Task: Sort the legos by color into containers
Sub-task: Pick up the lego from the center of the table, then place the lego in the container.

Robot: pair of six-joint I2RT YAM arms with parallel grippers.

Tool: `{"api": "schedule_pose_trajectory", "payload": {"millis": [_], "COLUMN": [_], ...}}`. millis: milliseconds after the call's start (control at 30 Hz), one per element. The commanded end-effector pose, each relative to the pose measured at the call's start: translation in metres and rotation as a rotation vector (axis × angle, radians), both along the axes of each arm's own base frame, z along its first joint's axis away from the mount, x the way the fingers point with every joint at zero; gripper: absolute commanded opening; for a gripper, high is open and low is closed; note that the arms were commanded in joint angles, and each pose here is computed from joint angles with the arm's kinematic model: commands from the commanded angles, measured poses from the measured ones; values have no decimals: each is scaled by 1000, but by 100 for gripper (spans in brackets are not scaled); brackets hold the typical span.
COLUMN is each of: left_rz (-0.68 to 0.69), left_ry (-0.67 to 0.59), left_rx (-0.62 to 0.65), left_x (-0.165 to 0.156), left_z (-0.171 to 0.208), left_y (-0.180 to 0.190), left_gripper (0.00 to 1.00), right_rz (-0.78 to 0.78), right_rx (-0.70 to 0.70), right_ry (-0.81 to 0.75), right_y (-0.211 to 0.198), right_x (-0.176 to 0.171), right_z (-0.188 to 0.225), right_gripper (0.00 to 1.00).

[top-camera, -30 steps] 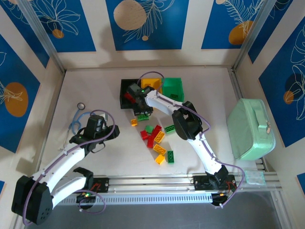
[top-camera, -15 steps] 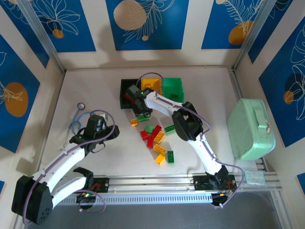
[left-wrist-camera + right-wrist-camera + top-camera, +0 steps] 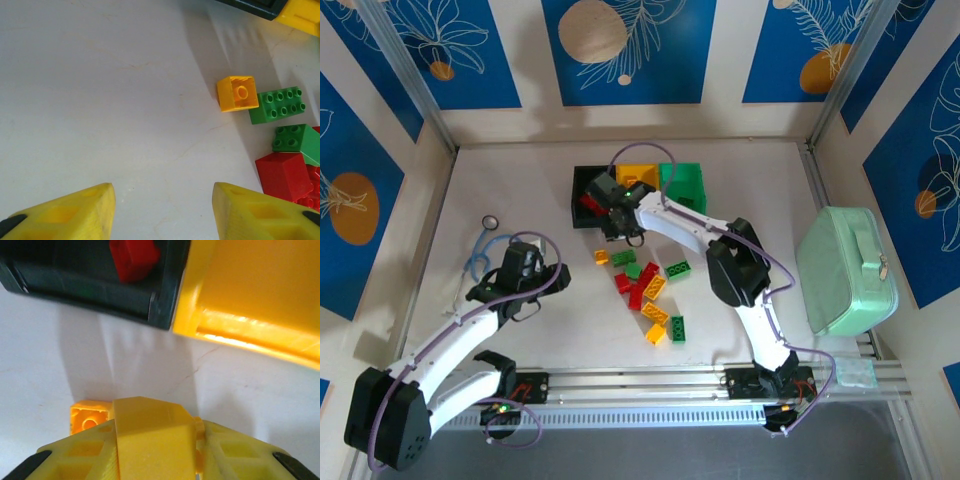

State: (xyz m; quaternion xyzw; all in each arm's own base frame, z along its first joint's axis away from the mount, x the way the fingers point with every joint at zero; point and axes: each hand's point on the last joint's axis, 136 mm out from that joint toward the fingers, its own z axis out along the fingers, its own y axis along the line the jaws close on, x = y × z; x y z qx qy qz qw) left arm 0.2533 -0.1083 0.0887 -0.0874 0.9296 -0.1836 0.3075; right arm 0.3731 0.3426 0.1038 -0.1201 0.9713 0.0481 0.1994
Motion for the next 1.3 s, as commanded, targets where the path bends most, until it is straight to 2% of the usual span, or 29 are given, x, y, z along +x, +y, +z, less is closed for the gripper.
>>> {"api": "schedule_pose_trajectory", "payload": {"millis": [0, 533, 633, 700, 767, 933, 1267], "left_rz": [15, 8, 1, -8, -19, -45, -113], "left_ry": [-6, 0, -3, 0, -1, 4, 54], "left_rx": [-9, -10, -13, -17, -18, -30, -67], "left_x": [2, 0, 1, 2, 4, 9, 33], "left_z": [0, 2, 4, 5, 7, 9, 2], "left_y": [1, 0, -2, -5, -9, -19, -49], "left_gripper": [54, 54, 54, 54, 55, 57, 63], "right_rz": [-22, -80, -76, -73, -64, -50, -41], "right_rx": [-6, -44, -38, -42, -31, -11, 57], "right_ry": [-59, -27, -22, -37, -56, -82, -83], "right_y": [-17, -56, -57, -57, -54, -50, -55], "right_x": [23, 90, 97, 100, 99, 84, 22], "right_z": [26, 11, 12, 21, 32, 50, 52], "right_gripper": [36, 38, 48, 68, 72, 73, 72]}}
